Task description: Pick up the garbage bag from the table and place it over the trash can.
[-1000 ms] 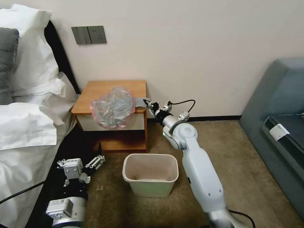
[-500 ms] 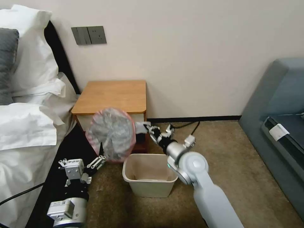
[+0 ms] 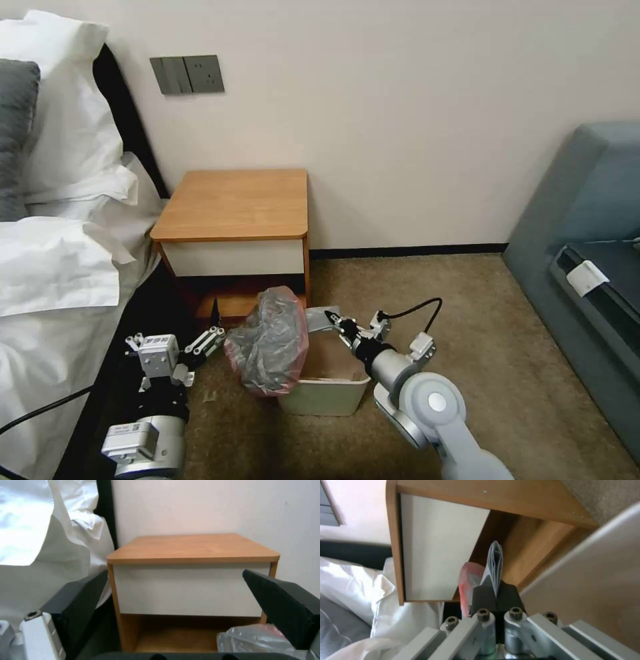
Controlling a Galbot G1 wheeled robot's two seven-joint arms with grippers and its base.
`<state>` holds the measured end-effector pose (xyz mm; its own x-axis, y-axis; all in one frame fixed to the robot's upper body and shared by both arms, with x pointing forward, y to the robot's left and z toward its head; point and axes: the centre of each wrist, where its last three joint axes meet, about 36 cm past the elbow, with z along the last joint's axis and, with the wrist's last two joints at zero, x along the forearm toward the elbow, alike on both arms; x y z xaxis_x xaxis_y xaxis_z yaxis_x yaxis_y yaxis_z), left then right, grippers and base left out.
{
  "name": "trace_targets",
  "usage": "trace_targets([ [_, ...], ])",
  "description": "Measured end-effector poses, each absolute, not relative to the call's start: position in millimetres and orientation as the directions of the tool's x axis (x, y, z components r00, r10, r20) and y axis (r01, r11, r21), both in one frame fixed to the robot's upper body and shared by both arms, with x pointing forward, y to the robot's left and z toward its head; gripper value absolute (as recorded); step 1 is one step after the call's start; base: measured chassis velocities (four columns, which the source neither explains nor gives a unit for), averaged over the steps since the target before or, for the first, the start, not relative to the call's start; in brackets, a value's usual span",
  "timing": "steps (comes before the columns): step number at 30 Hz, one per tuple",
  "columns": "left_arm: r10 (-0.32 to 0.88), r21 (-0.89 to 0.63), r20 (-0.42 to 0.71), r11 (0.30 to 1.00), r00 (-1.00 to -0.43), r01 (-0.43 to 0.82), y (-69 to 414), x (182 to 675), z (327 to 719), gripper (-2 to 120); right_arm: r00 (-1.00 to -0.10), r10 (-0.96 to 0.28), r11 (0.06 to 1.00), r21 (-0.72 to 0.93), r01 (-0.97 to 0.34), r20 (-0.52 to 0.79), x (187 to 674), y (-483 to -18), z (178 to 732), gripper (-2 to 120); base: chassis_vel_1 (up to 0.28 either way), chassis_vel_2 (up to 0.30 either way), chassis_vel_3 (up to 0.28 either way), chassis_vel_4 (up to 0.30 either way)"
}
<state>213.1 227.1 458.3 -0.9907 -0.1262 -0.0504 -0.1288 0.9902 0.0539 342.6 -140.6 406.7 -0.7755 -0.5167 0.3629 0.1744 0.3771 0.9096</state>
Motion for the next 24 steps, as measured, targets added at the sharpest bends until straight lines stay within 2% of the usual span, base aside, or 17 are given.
trace_targets([
  [11, -0.13, 0.049, -0.051, 0.99, -0.99, -0.132, 228.4, 216.1, 454.9, 100, -0.759, -0.502, 0.444, 0.877, 0.185, 0.414, 328.7, -139.9, 401.8, 2, 0.0, 0.0, 0.0, 0.0],
  [14, -0.13, 0.042, -0.049, 0.99, -0.99, -0.132, 228.4, 217.8, 452.6, 100, -0.741, -0.503, 0.512, 0.844, 0.159, 0.444, 324.0, -140.3, 404.0, 17, 0.0, 0.0, 0.0, 0.0],
  [17, -0.13, 0.039, -0.048, 0.991, -0.99, -0.132, 228.4, 218.5, 451.7, 100, -0.731, -0.502, 0.541, 0.827, 0.152, 0.462, 321.9, -139.5, 406.5, 22, 0.0, 0.0, 0.0, 0.0],
  [18, -0.13, 0.034, -0.048, 0.991, -0.99, -0.132, 228.4, 219.2, 450.9, 100, -0.726, -0.49, 0.578, 0.803, 0.144, 0.483, 318.7, -136.5, 411.2, 30, 0.0, 0.0, 0.0, 0.0],
  [20, -0.131, 0.029, -0.049, 0.991, -0.99, -0.132, 228.6, 220.2, 450.3, 100, -0.733, -0.466, 0.623, 0.772, 0.126, 0.496, 315.5, -132.3, 417.2, 39, 0.0, 0.0, 0.0, 0.0],
  [23, -0.132, 0.026, -0.049, 0.991, -0.99, -0.133, 228.7, 220.7, 450.0, 100, -0.739, -0.451, 0.649, 0.753, 0.114, 0.5, 314.5, -130.5, 420.1, 43, 0.0, 0.0, 0.0, 0.0],
  [24, -0.133, 0.021, -0.05, 0.991, -0.99, -0.135, 229.4, 221.3, 449.2, 100, -0.749, -0.427, 0.687, 0.72, 0.096, 0.507, 313.7, -128.0, 423.4, 53, 0.0, 0.0, 0.0, 0.0],
])
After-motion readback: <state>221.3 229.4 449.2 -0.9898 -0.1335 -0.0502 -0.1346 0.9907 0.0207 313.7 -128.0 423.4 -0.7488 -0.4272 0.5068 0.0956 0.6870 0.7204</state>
